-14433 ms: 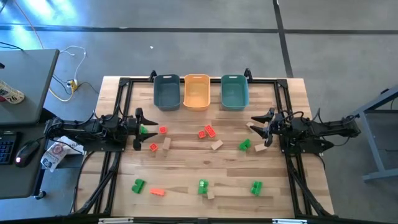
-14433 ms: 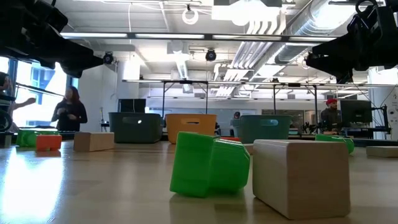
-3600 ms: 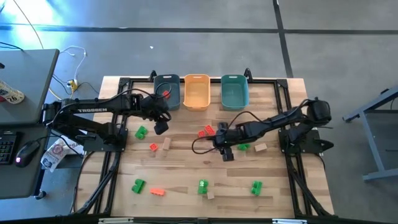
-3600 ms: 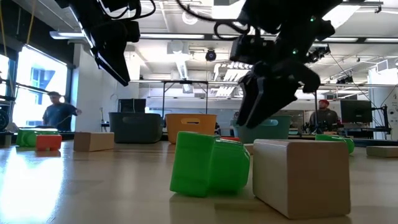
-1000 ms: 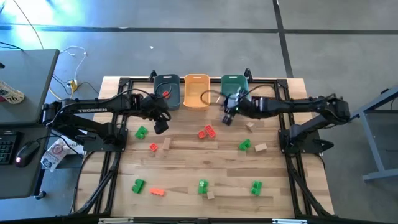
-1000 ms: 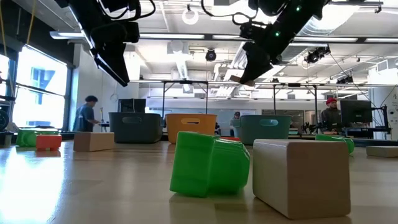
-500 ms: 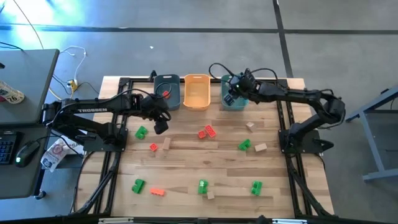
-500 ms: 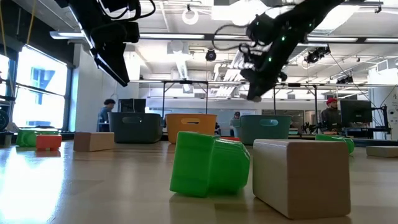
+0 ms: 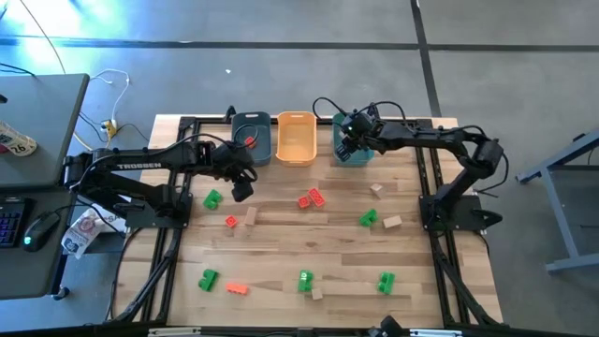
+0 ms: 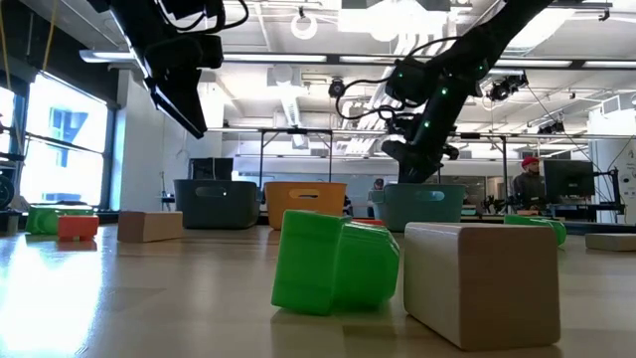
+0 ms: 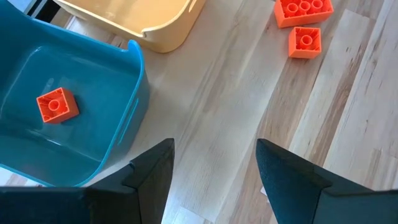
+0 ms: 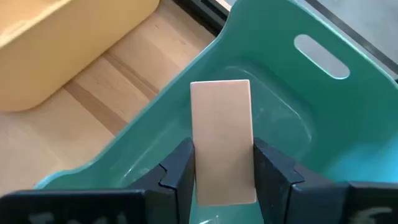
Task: Sort & place blocks by color
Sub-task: Put the brown block into the green bin, then put the green game piece into the yellow bin
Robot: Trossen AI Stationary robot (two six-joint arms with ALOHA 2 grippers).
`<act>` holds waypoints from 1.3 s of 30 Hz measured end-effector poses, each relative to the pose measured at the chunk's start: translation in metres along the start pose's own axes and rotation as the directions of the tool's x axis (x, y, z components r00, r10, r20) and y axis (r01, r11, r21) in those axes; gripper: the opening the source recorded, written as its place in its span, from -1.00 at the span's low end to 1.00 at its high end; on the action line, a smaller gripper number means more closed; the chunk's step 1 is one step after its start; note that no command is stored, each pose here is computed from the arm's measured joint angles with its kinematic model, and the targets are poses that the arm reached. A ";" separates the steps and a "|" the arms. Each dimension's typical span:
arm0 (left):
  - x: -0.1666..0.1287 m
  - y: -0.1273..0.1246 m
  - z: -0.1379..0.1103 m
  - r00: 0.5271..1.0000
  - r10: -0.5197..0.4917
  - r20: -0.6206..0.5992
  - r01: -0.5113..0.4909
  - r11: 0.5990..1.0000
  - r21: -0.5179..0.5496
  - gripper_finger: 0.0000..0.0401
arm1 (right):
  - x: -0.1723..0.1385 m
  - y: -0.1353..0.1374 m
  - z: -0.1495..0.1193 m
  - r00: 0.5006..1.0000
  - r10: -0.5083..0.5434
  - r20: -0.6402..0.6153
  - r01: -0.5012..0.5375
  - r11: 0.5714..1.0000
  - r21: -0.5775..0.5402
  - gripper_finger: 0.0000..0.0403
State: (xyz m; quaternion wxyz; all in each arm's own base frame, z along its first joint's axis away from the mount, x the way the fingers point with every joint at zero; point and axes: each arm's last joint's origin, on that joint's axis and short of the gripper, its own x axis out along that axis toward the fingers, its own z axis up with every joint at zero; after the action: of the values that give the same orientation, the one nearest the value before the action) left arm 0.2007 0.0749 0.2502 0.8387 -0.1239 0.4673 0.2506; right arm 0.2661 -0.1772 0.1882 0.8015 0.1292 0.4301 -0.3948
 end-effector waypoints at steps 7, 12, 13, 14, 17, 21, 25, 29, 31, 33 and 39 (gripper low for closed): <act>0.000 0.000 0.000 1.000 0.003 -0.003 -0.003 1.000 0.001 0.21 | -0.001 0.000 0.000 1.000 -0.009 0.004 0.009 1.000 -0.022 -0.17; 0.000 0.000 -0.002 1.000 0.006 -0.017 -0.006 1.000 0.002 0.32 | -0.001 -0.001 0.000 0.999 -0.036 0.008 0.036 0.999 -0.023 -0.02; 0.000 0.001 -0.003 1.000 0.008 -0.027 -0.008 1.000 0.003 0.33 | -0.002 -0.001 0.001 0.999 -0.038 0.010 0.038 0.999 -0.023 0.00; 0.000 0.001 -0.004 0.999 0.011 -0.041 -0.011 1.000 0.003 0.34 | -0.004 -0.002 0.001 0.999 -0.038 0.014 0.038 0.999 -0.022 0.02; 0.000 0.002 -0.008 0.996 0.019 -0.085 -0.021 0.999 -0.025 0.34 | -0.011 -0.004 0.004 0.999 -0.034 0.038 0.035 0.999 -0.014 0.03; -0.004 0.003 -0.013 0.987 0.020 -0.157 -0.033 0.996 -0.085 0.33 | -0.026 -0.007 0.009 0.996 -0.026 0.086 0.026 1.000 0.001 0.04; -0.013 0.004 -0.013 0.977 0.029 -0.211 -0.058 0.990 -0.132 0.33 | -0.042 -0.011 0.013 0.990 -0.011 0.137 0.009 1.000 0.016 0.04; -0.020 0.004 -0.013 0.969 0.008 -0.248 -0.055 0.981 -0.186 0.33 | -0.055 -0.013 0.015 0.985 0.023 0.170 -0.027 0.999 0.022 0.04; -0.020 0.004 -0.014 0.963 -0.008 -0.268 -0.054 0.973 -0.222 0.33 | -0.058 -0.013 0.015 0.984 0.038 0.173 -0.042 0.999 0.020 0.04; -0.021 0.004 -0.017 0.956 -0.010 -0.292 -0.068 0.964 -0.256 0.33 | -0.059 -0.013 0.014 0.984 0.049 0.169 -0.052 0.999 0.016 0.04; -0.023 0.005 -0.022 0.938 0.011 -0.347 -0.138 0.929 -0.342 0.33 | -0.059 -0.011 0.012 0.988 0.059 0.144 -0.056 0.998 -0.023 0.04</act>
State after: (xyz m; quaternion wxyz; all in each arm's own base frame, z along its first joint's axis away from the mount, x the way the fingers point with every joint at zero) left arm 0.1718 0.0627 0.2579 0.6980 -0.2993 0.5550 0.3392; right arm 0.2456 -0.1599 0.2437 0.8428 0.1051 0.3706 -0.3759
